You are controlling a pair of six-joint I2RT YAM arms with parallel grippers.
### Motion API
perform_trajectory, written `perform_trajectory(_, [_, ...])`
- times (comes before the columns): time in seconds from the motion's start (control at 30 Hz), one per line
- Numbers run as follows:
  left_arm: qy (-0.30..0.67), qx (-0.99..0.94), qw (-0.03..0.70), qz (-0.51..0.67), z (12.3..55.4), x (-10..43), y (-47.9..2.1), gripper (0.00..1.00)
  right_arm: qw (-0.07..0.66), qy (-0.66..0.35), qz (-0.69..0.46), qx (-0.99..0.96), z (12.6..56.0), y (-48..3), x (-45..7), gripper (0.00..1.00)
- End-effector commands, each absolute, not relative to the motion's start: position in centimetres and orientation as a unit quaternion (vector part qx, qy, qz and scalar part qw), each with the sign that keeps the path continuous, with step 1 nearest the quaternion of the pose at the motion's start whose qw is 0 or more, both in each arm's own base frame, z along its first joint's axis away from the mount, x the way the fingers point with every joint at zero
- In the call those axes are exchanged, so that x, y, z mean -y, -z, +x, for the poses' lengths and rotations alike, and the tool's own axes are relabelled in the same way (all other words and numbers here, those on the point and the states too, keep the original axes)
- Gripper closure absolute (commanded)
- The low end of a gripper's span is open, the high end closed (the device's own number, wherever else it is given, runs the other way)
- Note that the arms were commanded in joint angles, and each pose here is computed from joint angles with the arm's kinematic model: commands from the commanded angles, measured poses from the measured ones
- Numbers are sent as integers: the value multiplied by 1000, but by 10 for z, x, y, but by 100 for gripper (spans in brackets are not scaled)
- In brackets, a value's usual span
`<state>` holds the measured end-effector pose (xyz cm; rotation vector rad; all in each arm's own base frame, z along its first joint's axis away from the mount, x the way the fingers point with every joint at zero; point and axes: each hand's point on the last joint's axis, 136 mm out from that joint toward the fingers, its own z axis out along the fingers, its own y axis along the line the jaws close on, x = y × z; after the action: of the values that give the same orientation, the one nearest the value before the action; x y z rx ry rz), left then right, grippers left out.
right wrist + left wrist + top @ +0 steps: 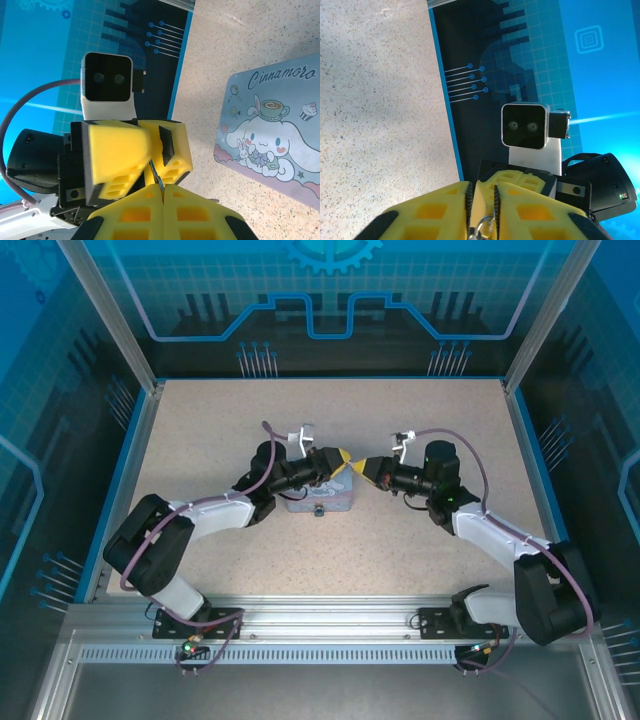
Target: Unlock a padlock with a key
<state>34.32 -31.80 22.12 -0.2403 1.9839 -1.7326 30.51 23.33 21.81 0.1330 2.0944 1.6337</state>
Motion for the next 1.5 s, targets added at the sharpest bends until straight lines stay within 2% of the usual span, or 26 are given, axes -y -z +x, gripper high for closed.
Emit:
perform_trajectory(0.0, [647,-712,259,-87,346,320,-230,84,252,-608,33,-752,309,-235,-239,100])
perform_trajectory(0.13, [648,-711,259,-88,347,321,-230,97,251,-607,33,-753,308,-234,-240,100])
perform_trajectory(0.2, [648,-710,260,-89,347,321,-231,100,250,-607,36,-754,309,-233,-239,100])
perform_trajectory(0.27, [648,-710,260,-89,347,321,-231,100,254,-605,39,-753,310,-234,-238,85])
perform_trajectory(0.37, [648,-710,262,-87,346,321,-232,100,261,-604,45,-752,312,-237,-236,72])
perform_trajectory(0.4, [648,-710,261,-86,346,321,-233,100,261,-604,46,-751,313,-238,-236,71])
perform_trajectory(0.63, [646,-711,262,-88,346,320,-233,100,263,-607,47,-749,316,-242,-236,72])
perform_trajectory(0.77, [645,-712,262,-90,347,320,-231,100,260,-609,44,-748,315,-241,-238,77])
perform_trajectory(0.97, [644,-713,262,-92,347,320,-231,100,255,-609,41,-750,313,-237,-239,80])
perform_trajectory(1.13, [643,-714,262,-90,347,321,-232,100,252,-609,40,-751,311,-233,-239,76])
perform_trajectory(1.37, [643,-715,261,-88,347,321,-233,100,250,-608,39,-753,311,-231,-239,79])
perform_trajectory(1.43, [643,-715,261,-88,347,321,-233,100,250,-606,40,-754,311,-229,-239,71])
perform_trajectory(1.47, [643,-714,262,-87,347,321,-234,100,250,-605,43,-755,312,-228,-238,59])
